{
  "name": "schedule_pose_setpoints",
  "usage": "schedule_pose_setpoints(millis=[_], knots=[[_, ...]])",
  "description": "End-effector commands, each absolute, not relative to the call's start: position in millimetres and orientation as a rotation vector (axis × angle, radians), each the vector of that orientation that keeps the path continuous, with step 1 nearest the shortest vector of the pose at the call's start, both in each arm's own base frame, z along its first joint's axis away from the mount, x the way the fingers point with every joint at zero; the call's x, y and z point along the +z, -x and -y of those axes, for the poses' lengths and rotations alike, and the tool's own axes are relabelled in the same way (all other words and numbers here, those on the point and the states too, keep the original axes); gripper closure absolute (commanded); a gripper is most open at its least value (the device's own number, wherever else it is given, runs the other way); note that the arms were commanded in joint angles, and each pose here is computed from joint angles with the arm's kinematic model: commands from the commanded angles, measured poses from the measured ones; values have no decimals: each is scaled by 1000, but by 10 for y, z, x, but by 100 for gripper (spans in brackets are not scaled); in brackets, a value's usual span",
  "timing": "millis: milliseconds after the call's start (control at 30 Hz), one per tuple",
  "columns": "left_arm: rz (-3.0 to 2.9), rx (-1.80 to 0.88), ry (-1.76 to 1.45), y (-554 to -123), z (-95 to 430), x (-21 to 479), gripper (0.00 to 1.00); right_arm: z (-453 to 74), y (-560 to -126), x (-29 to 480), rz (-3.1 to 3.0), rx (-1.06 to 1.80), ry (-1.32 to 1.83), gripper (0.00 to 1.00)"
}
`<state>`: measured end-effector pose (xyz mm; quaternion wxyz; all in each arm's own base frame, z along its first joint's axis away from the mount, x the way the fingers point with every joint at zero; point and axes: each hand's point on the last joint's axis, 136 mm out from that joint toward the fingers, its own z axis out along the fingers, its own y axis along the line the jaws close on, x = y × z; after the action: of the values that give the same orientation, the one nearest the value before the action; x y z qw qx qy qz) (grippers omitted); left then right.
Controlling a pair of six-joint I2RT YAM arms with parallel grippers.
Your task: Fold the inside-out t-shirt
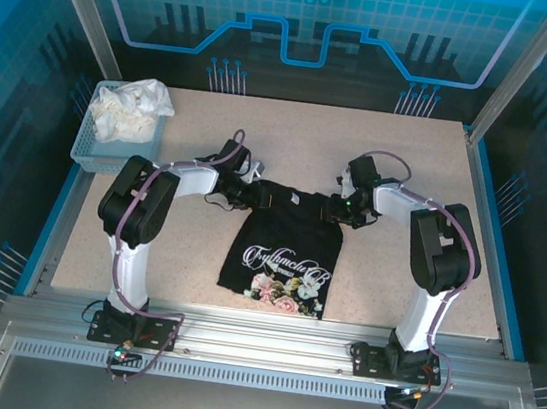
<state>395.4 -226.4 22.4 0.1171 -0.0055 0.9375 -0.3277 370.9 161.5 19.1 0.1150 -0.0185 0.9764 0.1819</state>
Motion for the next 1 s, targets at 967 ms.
schedule_pose_setpoints(millis=[967], knots=[[-2241,-1099,67,-4723,1912,1623,100,-1797,-4693,1796,-2203,867,124,100]])
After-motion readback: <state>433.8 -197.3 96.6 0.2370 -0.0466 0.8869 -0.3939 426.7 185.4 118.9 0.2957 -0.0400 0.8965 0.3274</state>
